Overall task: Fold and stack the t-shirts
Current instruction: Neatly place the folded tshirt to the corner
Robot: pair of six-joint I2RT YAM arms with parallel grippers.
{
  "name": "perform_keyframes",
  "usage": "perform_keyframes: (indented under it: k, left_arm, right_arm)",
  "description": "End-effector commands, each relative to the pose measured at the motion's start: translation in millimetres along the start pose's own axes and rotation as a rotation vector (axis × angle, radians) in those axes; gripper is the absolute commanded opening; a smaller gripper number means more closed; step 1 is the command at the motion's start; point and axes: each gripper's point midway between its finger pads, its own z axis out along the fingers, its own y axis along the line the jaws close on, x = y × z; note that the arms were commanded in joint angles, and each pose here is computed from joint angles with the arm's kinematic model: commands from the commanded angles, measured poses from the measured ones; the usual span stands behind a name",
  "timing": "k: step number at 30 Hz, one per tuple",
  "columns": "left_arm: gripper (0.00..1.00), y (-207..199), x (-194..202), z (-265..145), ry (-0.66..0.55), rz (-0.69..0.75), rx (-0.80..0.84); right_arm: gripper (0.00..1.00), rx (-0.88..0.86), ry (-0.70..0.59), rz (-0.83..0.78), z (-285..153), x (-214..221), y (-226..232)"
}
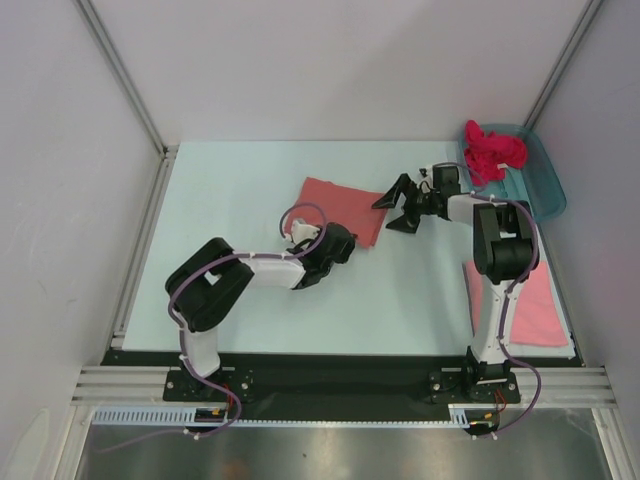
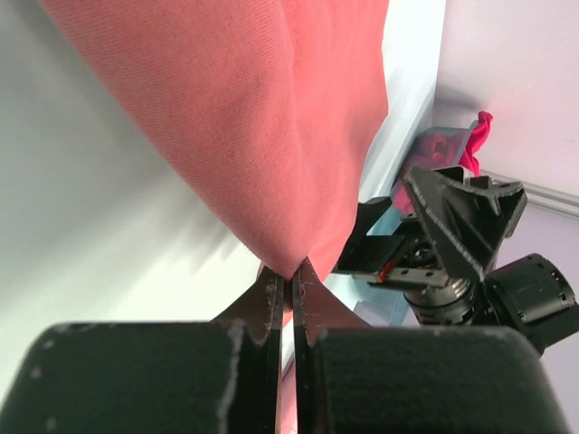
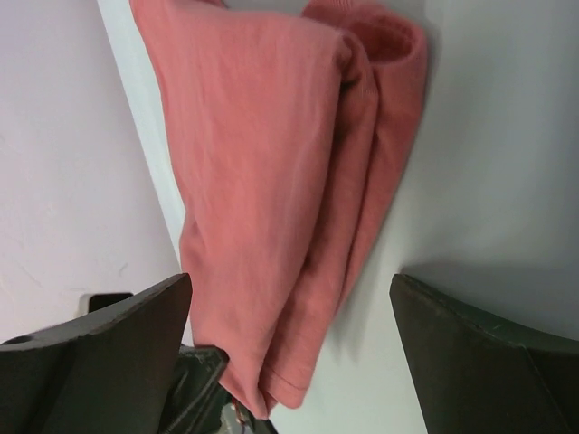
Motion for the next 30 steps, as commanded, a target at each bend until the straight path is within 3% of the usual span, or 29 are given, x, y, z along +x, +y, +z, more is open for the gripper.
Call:
perform_keyframes:
  k: [1, 13, 19, 22, 23, 24, 26, 27, 30]
  left_arm:
    - [0.00, -35.3, -3.6, -19.4, 0.020, -0.026, 0.093]
    - [0.00, -43.5, -23.3, -36.6, 0.019, -0.057, 0.132]
    - [0.00, -35.6, -19.1, -40.7, 0.057, -0.064, 0.123]
    - [0.00, -29.2, -18.9, -43.0, 0.070, -0.066, 0.121]
    - [0.00, -27.0, -18.4, -43.8, 0.075, -0.062, 0.119]
    - [0.00, -26.1, -15.7, -45.0, 0.091, -0.055, 0.117]
    - [0.00, -21.4, -10.8, -47.3, 0.119, -0.022, 0.111]
    - [0.00, -21.6, -9.4, -48.9, 0.131, -0.012, 0.112]
    - [0.01, -10.8, 3.9, -55.5, 0.205, 0.070, 0.105]
  right_arm:
    - [0.99, 0.040, -0.043, 0.069, 13.8, -10.0, -7.2]
    - [0.87, 0.127, -0.109, 0.186, 36.9, -2.2, -21.0]
    - [0.72, 0.150, -0.199, 0.172, 36.3, -15.1, -29.2]
    - [0.52, 0.123, -0.250, 0.142, 36.0, -25.7, -23.9]
    - [0.32, 0.123, -0.251, 0.142, 37.2, -23.2, -25.8]
    - [0.25, 0.134, -0.275, 0.135, 33.8, -26.3, -25.4]
    - [0.13, 0.165, -0.310, 0.124, 26.5, -19.1, -36.8]
    - [0.08, 0.167, -0.388, 0.087, 12.5, -29.6, -26.4]
    - [0.00, 0.243, -0.475, 0.039, -11.0, -24.1, -37.2]
